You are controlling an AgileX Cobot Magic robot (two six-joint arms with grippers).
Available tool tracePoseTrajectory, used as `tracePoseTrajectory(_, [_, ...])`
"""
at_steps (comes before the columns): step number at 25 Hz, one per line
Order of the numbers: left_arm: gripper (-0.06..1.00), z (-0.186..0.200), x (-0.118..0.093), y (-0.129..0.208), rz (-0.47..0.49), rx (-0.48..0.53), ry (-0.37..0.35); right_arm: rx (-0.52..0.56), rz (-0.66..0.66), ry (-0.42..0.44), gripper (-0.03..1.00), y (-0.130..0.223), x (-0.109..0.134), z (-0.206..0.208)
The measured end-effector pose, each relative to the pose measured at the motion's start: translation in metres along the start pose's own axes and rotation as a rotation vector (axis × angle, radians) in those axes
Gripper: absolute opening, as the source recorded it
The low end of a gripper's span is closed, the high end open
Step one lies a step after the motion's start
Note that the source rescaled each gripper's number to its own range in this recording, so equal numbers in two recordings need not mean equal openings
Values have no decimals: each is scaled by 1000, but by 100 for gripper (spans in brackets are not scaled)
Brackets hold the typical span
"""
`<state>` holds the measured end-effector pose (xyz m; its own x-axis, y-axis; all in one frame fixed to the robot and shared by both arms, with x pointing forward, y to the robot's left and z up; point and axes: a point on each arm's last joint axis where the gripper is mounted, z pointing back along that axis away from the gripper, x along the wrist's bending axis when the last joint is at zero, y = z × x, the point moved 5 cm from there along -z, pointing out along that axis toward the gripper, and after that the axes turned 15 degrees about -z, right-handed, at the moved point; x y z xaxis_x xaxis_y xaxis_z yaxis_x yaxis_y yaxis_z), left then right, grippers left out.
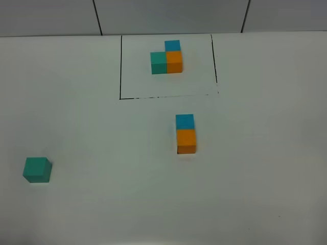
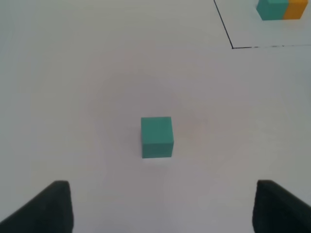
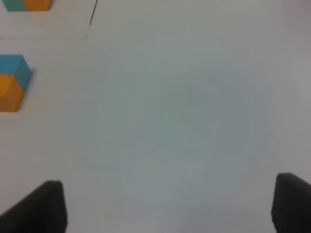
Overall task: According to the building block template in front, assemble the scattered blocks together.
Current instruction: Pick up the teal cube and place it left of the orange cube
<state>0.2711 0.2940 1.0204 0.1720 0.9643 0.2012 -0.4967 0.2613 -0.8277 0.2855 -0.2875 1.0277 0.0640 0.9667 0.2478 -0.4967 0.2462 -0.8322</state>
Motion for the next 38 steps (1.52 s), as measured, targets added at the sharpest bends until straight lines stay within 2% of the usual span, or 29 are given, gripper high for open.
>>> tracePoseTrajectory(38, [70, 0, 0, 0, 0, 0, 0, 0, -1, 0, 73, 0, 0, 0])
